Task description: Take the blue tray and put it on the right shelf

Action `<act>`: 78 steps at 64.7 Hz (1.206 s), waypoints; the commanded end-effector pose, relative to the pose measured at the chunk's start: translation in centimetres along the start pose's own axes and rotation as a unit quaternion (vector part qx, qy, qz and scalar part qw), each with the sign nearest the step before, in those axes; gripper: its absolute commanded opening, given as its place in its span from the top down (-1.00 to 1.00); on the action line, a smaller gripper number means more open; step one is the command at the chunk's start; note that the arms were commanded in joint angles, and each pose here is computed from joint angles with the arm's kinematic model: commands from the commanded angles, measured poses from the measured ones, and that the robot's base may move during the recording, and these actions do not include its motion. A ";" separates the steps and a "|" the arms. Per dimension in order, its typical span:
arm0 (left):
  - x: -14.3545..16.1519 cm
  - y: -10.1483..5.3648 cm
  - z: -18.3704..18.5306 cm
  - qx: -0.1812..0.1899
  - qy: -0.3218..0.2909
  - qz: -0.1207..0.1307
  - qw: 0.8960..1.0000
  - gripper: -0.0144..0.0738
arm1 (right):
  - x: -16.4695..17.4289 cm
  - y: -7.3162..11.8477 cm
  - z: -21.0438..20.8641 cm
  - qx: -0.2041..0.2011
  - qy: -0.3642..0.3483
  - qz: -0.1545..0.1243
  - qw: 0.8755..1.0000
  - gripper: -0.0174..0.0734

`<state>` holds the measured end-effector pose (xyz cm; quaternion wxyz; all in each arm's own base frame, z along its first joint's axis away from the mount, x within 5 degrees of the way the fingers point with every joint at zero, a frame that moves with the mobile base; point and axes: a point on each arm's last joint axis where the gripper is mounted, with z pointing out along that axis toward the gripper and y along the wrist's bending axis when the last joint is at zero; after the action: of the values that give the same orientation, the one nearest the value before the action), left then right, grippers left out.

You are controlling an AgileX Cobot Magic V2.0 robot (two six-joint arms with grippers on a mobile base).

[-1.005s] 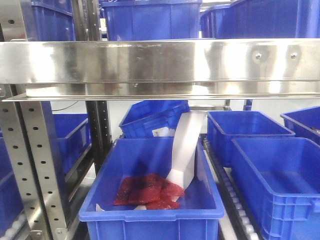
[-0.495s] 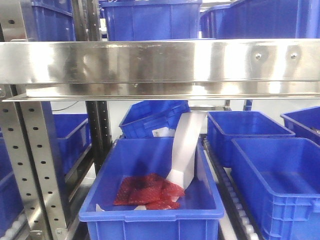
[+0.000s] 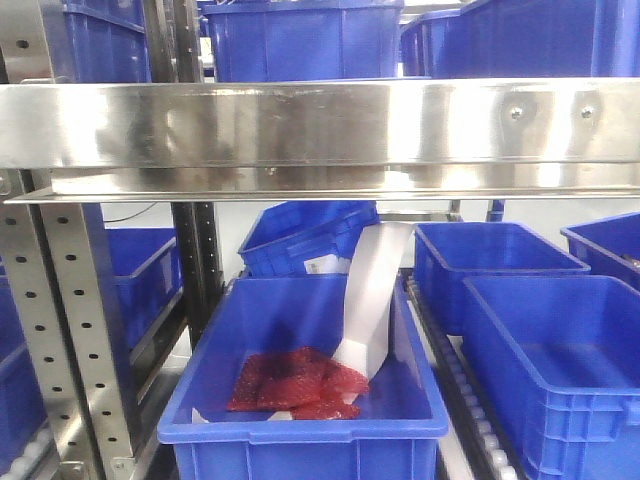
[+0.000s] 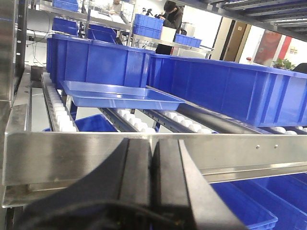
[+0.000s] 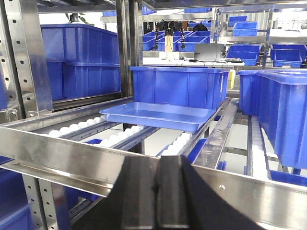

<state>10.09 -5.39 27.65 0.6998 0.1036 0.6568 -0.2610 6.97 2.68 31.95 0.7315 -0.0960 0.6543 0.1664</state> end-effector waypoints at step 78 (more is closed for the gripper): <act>-1.8 -0.6 0.1 0.027 -0.057 -0.003 0.998 0.78 | 9.6 -2.5 -3.7 0.165 -0.032 -0.045 0.985 0.52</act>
<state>10.07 -5.41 27.69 0.7015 0.1049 0.6545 -0.2618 5.67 0.19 20.13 0.7202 0.0001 0.6934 0.0243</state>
